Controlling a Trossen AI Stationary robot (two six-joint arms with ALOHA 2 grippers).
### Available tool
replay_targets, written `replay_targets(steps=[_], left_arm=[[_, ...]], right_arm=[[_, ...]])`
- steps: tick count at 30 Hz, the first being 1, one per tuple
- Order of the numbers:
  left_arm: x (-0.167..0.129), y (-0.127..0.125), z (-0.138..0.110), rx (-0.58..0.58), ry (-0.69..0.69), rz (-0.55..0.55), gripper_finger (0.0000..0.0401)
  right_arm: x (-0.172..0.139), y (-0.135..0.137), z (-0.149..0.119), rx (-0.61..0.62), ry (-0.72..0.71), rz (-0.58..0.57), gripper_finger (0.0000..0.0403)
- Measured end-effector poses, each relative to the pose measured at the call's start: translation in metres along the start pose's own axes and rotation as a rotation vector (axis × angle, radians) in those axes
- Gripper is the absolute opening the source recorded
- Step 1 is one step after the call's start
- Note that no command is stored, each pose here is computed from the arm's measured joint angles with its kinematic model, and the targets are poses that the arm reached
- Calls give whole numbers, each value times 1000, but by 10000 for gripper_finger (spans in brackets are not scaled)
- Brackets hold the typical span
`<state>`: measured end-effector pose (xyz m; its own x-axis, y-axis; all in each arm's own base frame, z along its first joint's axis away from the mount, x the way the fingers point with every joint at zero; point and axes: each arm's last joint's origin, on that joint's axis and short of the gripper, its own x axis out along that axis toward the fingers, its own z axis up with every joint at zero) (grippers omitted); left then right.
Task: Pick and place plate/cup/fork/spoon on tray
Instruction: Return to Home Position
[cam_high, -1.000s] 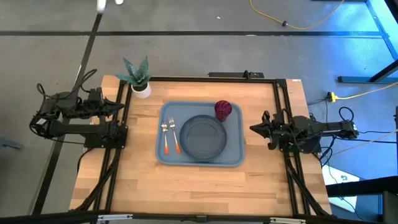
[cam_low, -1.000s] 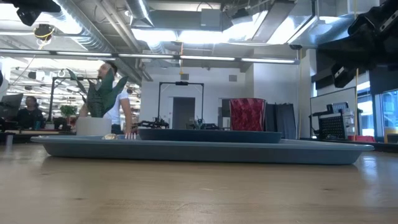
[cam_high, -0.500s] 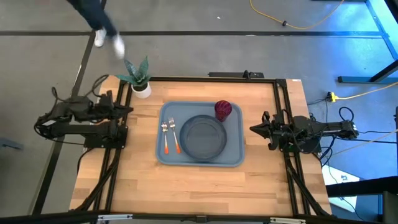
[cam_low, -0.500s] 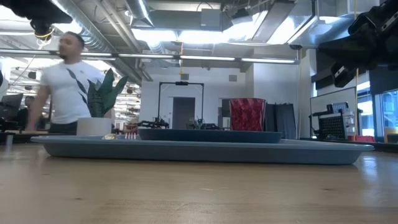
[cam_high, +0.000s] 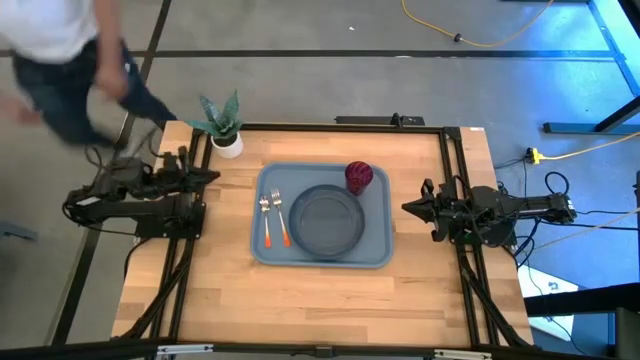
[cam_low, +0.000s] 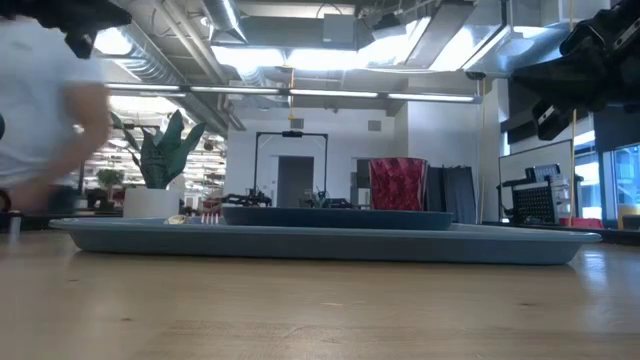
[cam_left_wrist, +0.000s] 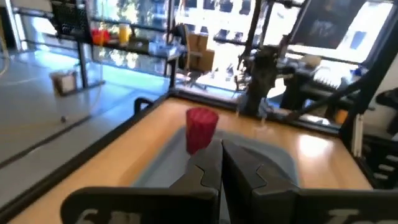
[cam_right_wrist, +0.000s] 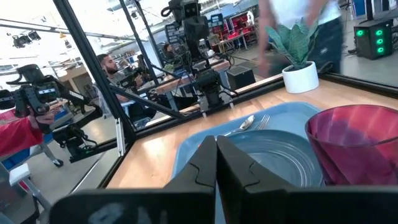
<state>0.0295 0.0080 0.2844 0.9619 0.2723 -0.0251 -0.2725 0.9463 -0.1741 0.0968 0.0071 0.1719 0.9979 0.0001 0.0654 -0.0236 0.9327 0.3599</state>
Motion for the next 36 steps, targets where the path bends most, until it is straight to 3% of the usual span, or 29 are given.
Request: replay_targets(steps=[3, 17, 30, 36], left_arm=[[9, -1, -6, -5, -44, -5, 0], [46, 1, -61, 7, -2, 4, 0], [67, 5, -109, -18, -87, -14, 0], [68, 6, -113, -19, -77, -11, 0]], right_arm=[[0, 0, 0, 0, 0, 0, 5], [0, -1, -1, -3, 14, -6, 5], [0, -1, -2, -2, 16, -5, 5], [0, -1, -2, 1, 16, -5, 5]])
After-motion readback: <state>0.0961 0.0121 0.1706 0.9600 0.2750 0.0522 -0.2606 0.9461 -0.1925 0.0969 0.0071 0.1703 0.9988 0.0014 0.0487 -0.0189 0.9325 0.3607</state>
